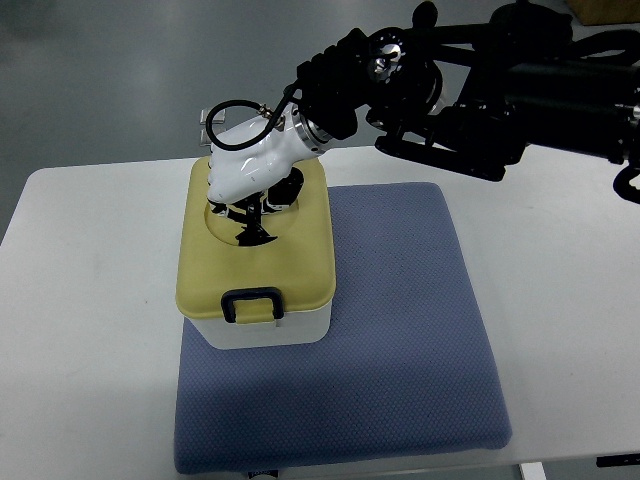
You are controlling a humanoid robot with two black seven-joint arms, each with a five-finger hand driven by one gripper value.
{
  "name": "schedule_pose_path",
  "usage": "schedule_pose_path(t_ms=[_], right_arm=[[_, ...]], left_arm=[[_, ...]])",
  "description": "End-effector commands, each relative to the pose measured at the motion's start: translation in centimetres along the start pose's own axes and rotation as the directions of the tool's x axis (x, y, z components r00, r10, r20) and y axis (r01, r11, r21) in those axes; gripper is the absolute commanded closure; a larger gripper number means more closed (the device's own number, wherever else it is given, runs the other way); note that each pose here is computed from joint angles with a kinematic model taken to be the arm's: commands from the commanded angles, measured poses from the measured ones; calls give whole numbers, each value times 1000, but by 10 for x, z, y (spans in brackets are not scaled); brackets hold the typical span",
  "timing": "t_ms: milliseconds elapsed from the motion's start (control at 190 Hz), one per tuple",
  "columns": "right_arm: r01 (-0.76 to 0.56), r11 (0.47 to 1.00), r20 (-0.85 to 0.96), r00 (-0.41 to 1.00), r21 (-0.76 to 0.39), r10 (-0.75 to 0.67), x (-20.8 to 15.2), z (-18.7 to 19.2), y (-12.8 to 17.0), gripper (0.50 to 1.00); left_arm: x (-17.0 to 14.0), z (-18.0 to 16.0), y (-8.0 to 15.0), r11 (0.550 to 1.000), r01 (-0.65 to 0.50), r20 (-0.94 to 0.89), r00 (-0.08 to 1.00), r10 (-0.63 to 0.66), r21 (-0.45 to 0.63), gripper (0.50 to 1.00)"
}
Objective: Open white storage box with right hand
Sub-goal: 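Close the right hand's fingers around the black lid handle, then lift the yellow lid straight up off the white box with the right hand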
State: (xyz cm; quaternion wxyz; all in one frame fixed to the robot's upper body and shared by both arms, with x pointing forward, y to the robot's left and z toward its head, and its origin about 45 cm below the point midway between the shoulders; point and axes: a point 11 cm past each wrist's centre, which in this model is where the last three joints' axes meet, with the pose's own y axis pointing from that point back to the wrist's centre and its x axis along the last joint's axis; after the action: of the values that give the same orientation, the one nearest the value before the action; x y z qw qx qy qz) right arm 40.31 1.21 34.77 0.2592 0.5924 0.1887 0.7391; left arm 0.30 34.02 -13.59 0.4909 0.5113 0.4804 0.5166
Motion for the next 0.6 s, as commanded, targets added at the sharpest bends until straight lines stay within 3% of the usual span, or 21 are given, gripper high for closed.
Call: schedule_pose_path(t_ms=[0, 596], right_arm=[[-40, 999, -9, 999, -14, 40, 4, 5, 2, 1000], [-242, 939, 105, 956, -244, 274, 29, 71, 65, 1000]], left_arm=[[0, 0, 0, 1000, -2, 0, 1000, 2, 0, 500], [0, 0, 0, 1000, 1, 0, 1000, -1, 0, 500]])
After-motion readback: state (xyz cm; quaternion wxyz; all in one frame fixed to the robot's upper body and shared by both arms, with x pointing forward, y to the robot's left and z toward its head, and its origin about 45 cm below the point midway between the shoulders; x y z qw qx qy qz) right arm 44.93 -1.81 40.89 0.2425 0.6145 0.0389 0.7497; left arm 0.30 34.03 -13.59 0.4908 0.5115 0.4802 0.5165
